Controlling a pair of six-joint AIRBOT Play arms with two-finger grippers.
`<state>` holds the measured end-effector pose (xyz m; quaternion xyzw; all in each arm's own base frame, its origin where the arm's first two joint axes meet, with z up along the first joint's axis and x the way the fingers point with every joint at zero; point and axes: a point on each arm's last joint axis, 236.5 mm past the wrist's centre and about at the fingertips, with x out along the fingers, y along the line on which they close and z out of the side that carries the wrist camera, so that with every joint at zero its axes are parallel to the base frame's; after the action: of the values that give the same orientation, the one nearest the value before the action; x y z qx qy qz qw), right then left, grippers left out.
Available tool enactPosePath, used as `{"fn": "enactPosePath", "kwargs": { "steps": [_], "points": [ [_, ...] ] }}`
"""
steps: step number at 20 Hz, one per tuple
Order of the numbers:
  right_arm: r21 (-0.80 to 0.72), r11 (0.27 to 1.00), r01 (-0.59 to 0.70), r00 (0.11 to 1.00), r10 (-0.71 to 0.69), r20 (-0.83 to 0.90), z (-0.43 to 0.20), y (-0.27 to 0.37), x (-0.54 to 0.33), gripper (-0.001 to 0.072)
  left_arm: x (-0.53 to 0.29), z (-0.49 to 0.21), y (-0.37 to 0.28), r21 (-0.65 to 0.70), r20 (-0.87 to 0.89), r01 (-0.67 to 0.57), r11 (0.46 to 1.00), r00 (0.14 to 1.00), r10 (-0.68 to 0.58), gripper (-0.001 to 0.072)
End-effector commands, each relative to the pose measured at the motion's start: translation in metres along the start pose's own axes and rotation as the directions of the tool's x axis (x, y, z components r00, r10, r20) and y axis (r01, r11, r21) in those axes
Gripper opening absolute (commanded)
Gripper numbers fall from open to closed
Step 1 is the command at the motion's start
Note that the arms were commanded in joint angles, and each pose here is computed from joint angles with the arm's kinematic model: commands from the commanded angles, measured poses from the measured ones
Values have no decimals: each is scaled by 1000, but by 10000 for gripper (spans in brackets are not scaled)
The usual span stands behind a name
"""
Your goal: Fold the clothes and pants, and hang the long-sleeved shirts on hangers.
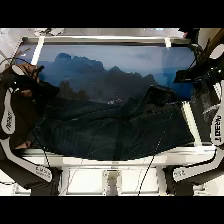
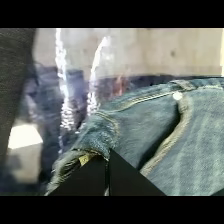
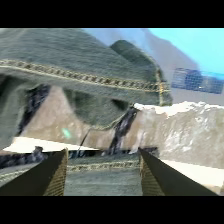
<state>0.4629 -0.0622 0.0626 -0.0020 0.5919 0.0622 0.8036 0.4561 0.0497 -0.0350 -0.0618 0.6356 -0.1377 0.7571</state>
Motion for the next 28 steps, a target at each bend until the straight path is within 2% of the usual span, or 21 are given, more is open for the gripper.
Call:
{"fn": "enactPosePath", "kwargs": {
  "steps": [1,3,5,8,13,19,24,27,28],
  "points": [
    [39,999,26,999,-25,-24,-6,-13,38,482,-43,-5,29,-9,6,-193,981,981,194,23],
    [124,992,24,999,-20,-39,-9,-18,79,482,-72,-25,54,-30,-47,-339,940,940,337,24],
    [203,979,24,998,-13,-57,-11,-23,113,482,-90,-34,61,-26,-65,-389,921,920,387,24],
    [240,970,30,997,-11,-79,-16,-34,142,482,-97,-35,60,-33,-53,-394,918,918,392,24],
    [357,932,-69,995,40,90,15,-48,139,481,-96,-35,60,-74,-54,-394,916,919,391,24],
    [400,912,-86,994,52,97,10,-63,136,482,-96,-35,60,-84,-54,-394,915,919,391,24],
    [427,850,-308,935,187,302,58,-34,140,482,-96,-35,60,-88,-55,-394,915,919,391,24],
    [442,831,-336,926,207,315,60,-31,148,481,-96,-35,61,-88,-55,-395,915,919,391,24],
    [435,836,-335,926,208,315,60,-31,149,451,-96,-35,60,-88,-55,-394,915,919,391,24]
  ]
}}
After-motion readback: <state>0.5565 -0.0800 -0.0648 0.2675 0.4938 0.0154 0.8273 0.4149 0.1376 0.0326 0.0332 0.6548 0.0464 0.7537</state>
